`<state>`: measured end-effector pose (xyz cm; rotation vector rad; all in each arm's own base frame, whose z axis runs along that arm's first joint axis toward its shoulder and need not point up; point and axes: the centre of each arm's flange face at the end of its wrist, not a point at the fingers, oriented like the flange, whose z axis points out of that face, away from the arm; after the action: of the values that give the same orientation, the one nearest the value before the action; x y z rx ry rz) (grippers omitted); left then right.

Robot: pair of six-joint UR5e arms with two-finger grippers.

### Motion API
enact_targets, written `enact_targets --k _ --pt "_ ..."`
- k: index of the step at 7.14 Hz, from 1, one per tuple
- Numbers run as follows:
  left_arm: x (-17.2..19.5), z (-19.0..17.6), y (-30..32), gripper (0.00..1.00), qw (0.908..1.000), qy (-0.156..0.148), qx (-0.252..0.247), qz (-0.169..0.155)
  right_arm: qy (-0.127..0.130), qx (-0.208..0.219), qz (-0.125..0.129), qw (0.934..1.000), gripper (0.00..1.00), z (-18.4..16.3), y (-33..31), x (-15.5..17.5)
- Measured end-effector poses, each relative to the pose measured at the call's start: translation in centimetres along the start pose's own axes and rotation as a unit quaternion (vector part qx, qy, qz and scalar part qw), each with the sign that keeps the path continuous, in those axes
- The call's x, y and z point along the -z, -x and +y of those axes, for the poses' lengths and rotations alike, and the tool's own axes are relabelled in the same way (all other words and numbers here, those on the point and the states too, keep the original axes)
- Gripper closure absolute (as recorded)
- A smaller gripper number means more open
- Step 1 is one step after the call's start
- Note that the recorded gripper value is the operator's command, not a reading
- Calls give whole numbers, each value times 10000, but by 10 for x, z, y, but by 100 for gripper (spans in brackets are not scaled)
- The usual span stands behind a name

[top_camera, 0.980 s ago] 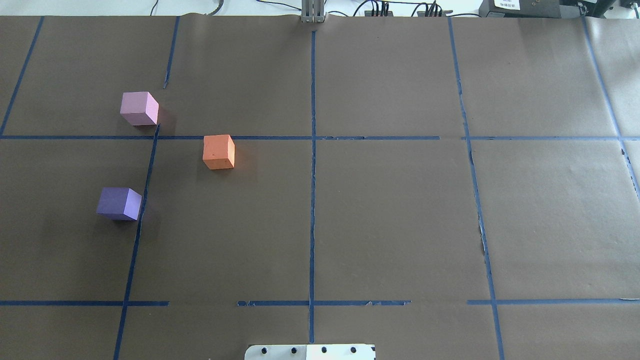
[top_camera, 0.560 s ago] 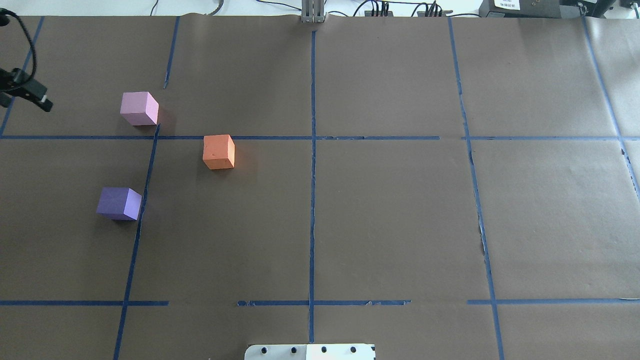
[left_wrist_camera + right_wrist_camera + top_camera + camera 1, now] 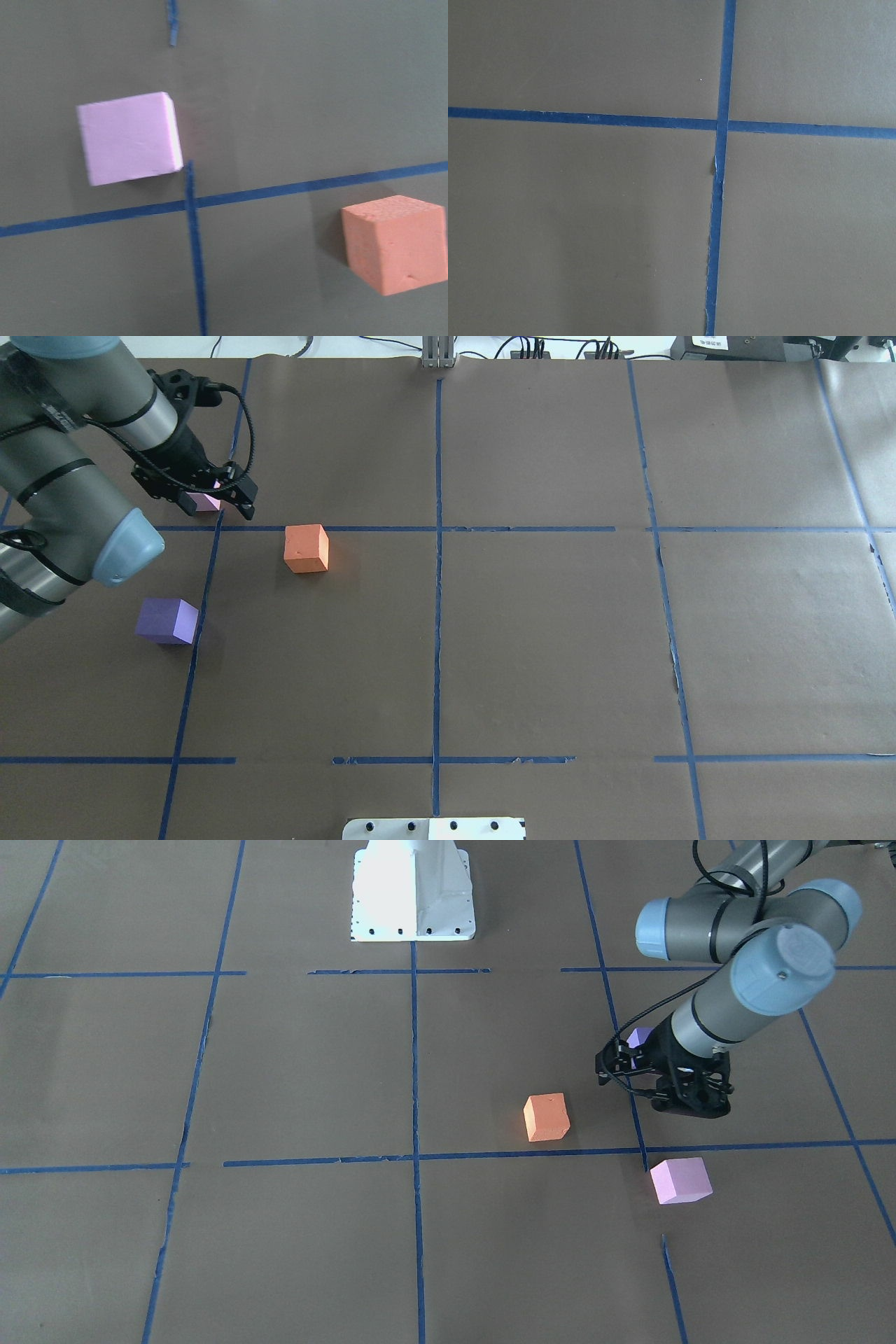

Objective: Arrange blocks in a line
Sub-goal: 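Move the left gripper down over the orange cube, then close the left gripper on the orange cube and lift it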

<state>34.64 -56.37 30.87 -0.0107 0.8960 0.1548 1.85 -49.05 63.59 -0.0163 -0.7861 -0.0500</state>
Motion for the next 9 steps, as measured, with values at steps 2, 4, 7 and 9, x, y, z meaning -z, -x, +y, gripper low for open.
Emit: enact_targets --k 2,4,7,9 --pt "-31 -3 -46 0 9994 66 309 -141 0 0 0 10000 0 0 0 0" --pt "-55 -5 -67 1 9974 -24 592 -406 2 -1 0 10000 0 0 0 0" --pt "-70 -16 -73 4 9942 -222 944 -462 0 0 0 10000 0 0 0 0" --pt "-81 -19 -74 4 9921 -272 1164 -391 1 0 0 10000 0 0 0 0"
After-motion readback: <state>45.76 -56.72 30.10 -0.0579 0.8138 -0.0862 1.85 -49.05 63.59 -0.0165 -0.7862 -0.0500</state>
